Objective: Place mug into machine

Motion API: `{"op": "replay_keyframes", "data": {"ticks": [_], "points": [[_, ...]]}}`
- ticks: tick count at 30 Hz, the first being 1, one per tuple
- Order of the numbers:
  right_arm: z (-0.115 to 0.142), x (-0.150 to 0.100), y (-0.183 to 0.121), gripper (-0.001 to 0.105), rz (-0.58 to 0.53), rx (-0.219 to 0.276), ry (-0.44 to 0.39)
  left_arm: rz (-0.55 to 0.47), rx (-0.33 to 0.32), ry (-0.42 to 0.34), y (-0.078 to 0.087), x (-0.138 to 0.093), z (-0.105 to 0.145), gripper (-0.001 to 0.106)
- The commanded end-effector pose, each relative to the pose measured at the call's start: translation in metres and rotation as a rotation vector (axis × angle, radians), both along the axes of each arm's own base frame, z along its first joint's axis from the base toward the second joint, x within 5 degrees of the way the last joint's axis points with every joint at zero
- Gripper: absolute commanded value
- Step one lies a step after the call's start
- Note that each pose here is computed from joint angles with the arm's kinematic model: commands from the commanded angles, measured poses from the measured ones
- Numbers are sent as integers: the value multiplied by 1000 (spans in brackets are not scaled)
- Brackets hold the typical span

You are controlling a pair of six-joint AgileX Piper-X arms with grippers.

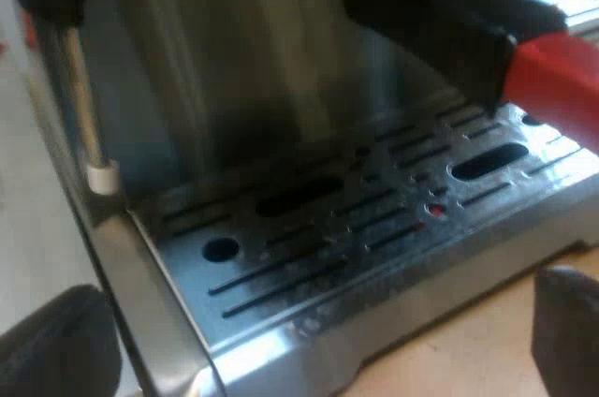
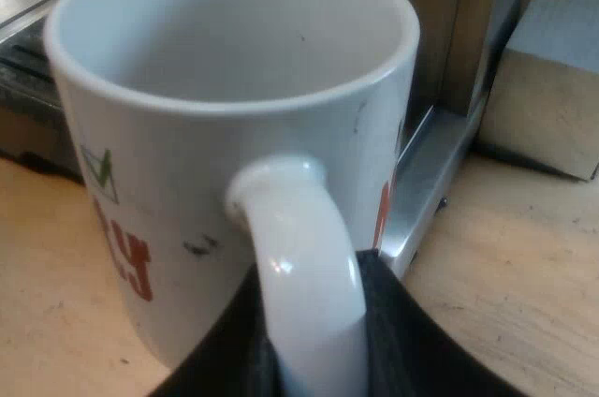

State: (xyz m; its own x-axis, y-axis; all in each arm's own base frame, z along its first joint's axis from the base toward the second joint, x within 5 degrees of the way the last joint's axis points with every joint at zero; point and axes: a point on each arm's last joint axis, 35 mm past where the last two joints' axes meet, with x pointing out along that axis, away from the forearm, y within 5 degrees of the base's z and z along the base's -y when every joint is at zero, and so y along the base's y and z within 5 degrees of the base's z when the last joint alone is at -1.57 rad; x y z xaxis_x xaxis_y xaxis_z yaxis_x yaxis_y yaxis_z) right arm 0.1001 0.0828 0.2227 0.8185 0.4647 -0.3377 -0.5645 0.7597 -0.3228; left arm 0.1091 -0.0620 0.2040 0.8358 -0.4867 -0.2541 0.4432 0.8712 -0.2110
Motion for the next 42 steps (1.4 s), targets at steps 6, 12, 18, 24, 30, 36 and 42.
{"op": "replay_keyframes", "data": {"ticks": [6, 12, 18, 24, 30, 36, 42], "points": [[9, 14, 22, 0, 11, 73, -86, -90, 14, -15, -9, 10, -2, 91], [0, 23, 40, 0, 40, 68, -80, -90, 25, 6, -11, 13, -5, 91], [-11, 36, 58, 0, 53, 94, -104, -92, 19, -5, -11, 13, -4, 91], [-24, 46, 69, 0, 35, 98, -115, -112, 14, -2, -11, 12, -4, 91], [-31, 58, 83, 0, 31, 86, -106, -141, 3, -3, -12, 12, -3, 91], [-33, 68, 94, 0, 20, 87, -112, -146, -3, 1, -13, 12, -3, 91], [-43, 83, 110, 0, 5, 83, -115, -164, -7, 3, -13, 11, -3, 91]]}}
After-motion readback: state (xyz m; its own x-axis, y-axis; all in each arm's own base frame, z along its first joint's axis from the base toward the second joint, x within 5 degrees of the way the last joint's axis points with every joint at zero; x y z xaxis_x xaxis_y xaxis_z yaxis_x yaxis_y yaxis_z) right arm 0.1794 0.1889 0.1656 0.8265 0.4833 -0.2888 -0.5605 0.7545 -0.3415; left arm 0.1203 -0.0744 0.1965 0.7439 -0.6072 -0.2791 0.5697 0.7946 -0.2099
